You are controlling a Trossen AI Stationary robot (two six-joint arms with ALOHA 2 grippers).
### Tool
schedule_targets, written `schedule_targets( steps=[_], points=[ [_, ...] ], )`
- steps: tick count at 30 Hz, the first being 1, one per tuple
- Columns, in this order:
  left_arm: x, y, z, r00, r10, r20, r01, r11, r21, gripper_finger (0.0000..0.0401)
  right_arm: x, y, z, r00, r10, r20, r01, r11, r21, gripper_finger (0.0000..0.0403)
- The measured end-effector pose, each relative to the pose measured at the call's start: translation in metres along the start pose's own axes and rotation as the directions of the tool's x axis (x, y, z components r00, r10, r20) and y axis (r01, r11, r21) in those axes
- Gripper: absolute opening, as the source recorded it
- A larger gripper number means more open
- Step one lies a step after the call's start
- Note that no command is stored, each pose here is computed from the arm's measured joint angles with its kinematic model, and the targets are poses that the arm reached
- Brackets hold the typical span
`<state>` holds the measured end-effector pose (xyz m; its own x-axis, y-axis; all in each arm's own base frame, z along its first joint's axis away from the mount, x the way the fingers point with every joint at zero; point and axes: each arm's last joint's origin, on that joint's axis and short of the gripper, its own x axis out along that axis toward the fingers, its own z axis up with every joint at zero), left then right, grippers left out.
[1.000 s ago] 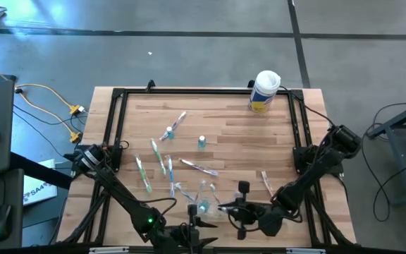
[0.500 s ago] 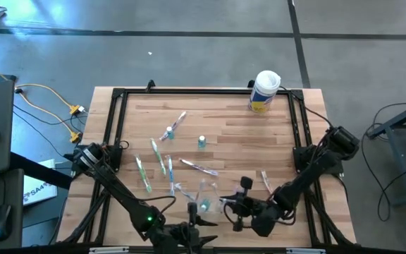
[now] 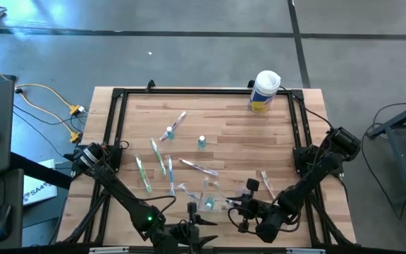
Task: Pick & Place toothbrushing station
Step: Put the green toothbrush into the transparent organizer, then put the blue toothbrush into the transparent organizer
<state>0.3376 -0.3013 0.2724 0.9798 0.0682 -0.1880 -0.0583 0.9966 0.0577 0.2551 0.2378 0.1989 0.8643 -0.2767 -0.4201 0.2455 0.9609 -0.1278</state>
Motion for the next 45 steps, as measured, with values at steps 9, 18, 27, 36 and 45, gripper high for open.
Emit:
schedule_targets(
  steps=[9, 18, 27, 36, 45],
  points=[
    [-0.0013, -0.0012, -0.0003, 1.000, -0.003, 0.000, 0.003, 1.000, -0.010, 0.0168, 0.0001, 0.0003, -0.0004, 1.000, 0.019, -0.014, -0.019, 1.000, 0.018, 0.0013],
    [-0.0010, -0.0010, -0.0010, 1.000, -0.001, -0.005, 0.001, 1.000, -0.005, 0.0168, 0.0025, -0.0002, 0.0007, 0.998, 0.053, -0.038, -0.052, 0.998, 0.029, 0.0028],
    [-0.0010, -0.0010, -0.0010, 1.000, 0.000, -0.005, 0.000, 1.000, -0.001, 0.0167, 0.0023, 0.0017, -0.0008, 0.991, 0.108, -0.073, -0.106, 0.994, 0.030, 0.0100],
    [-0.0009, -0.0010, -0.0012, 1.000, 0.001, -0.006, -0.001, 1.000, 0.000, 0.0167, 0.0024, 0.0018, -0.0003, 0.992, 0.105, -0.066, -0.105, 0.995, 0.004, 0.0199],
    [-0.0009, -0.0009, -0.0027, 1.000, 0.002, -0.016, -0.002, 1.000, 0.011, 0.0167, -0.0035, -0.0019, 0.0088, 0.993, 0.115, -0.040, -0.115, 0.993, -0.007, 0.0217]
  ],
)
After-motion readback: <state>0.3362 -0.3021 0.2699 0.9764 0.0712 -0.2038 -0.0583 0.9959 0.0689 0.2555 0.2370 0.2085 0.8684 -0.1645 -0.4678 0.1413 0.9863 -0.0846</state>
